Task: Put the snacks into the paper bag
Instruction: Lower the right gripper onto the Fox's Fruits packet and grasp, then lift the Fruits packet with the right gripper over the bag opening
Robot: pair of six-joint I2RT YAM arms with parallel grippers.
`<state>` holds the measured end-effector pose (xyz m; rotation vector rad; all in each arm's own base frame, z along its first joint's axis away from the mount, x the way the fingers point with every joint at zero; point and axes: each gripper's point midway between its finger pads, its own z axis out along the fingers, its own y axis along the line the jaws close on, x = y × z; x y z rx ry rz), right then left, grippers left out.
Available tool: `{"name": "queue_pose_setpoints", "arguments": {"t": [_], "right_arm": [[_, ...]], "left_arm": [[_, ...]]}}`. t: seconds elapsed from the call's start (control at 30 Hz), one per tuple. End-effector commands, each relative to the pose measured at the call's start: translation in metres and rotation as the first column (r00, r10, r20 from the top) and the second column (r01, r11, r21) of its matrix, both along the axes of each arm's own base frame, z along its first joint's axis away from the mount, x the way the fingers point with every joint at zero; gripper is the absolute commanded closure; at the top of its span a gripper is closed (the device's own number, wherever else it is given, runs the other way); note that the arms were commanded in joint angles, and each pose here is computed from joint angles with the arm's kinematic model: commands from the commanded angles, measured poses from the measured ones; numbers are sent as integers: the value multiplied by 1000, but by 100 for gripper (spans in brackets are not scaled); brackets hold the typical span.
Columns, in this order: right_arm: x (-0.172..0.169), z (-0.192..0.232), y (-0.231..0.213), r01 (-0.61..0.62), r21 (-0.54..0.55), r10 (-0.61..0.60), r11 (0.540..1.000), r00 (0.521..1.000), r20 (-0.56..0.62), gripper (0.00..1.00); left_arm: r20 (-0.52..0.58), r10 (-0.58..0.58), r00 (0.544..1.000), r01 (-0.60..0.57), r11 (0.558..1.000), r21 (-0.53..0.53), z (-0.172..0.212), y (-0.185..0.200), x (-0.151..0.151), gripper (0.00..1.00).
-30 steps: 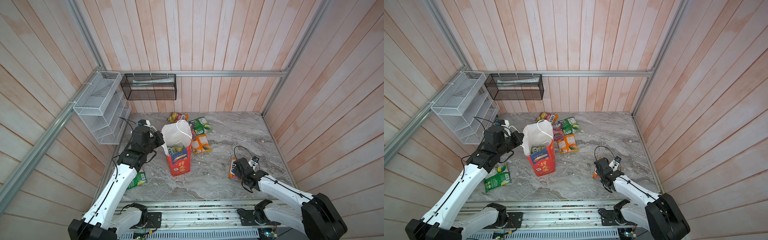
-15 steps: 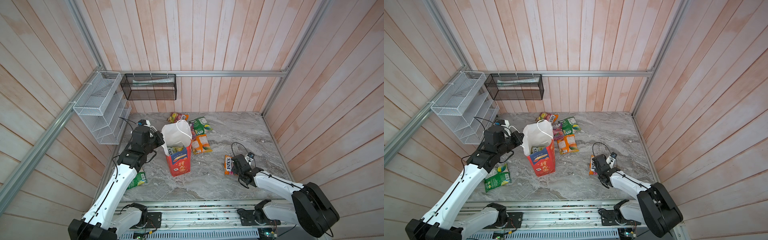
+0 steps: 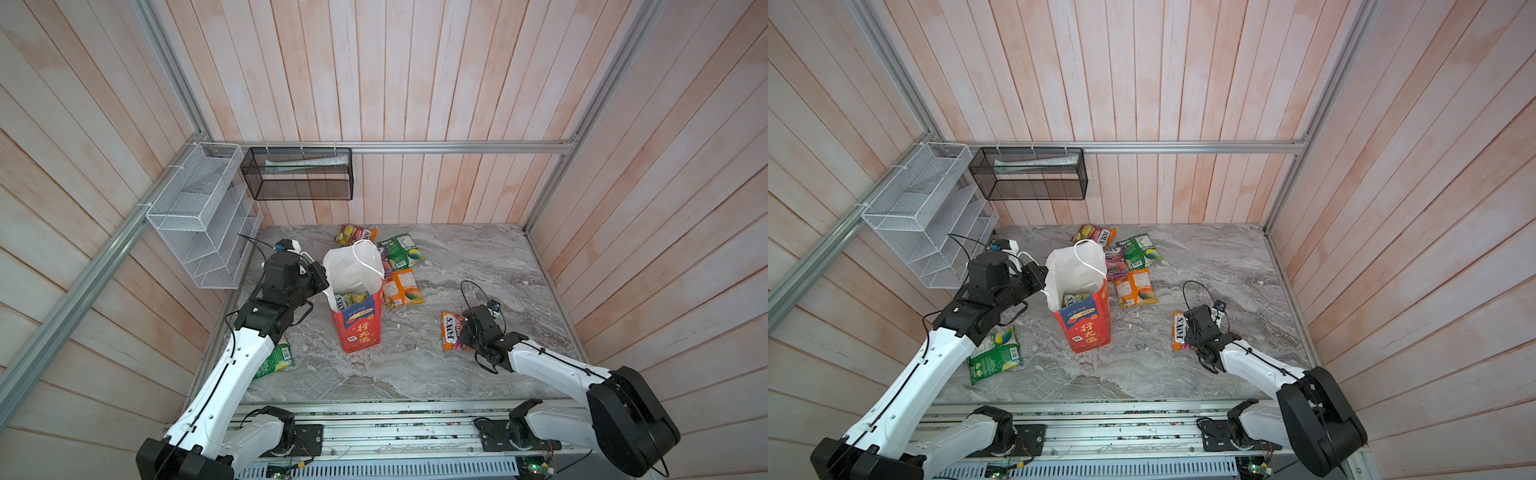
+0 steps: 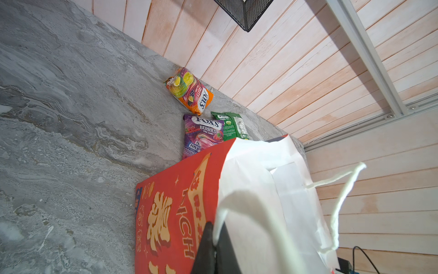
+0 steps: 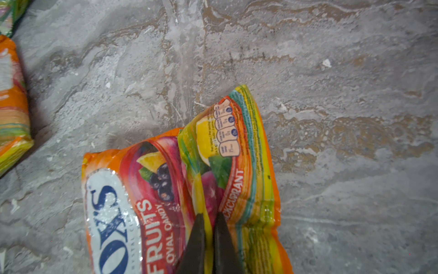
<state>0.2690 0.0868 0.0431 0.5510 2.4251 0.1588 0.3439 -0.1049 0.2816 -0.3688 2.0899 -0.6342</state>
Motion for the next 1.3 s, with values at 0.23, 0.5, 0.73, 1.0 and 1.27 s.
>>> {"name": "queue_pose_setpoints", "arguments": {"t": [0.23,0.5,0.73,1.0,1.27], "right_arm": [[-16,37,-16,22,46,-29,999,989,145,100],[-14,84,-26,62,70,-78,996,964,253,100],[-15,150,-29,48,140,-100,989,912,397,100],[-3,221,-18,4,190,-97,982,872,480,100],[7,301,1,-87,281,-96,956,811,578,100]], "left_arm": [[0,-27,1000,27,1000,-6,-2,-4,-6,100],[-2,-24,1000,24,1000,-4,-3,-4,-5,100],[0,-27,1000,27,1000,-4,-2,-4,-6,100],[-4,-26,1000,26,1000,-3,-4,-4,-5,100],[-3,-35,999,35,999,-9,-3,-6,-5,100]]}}
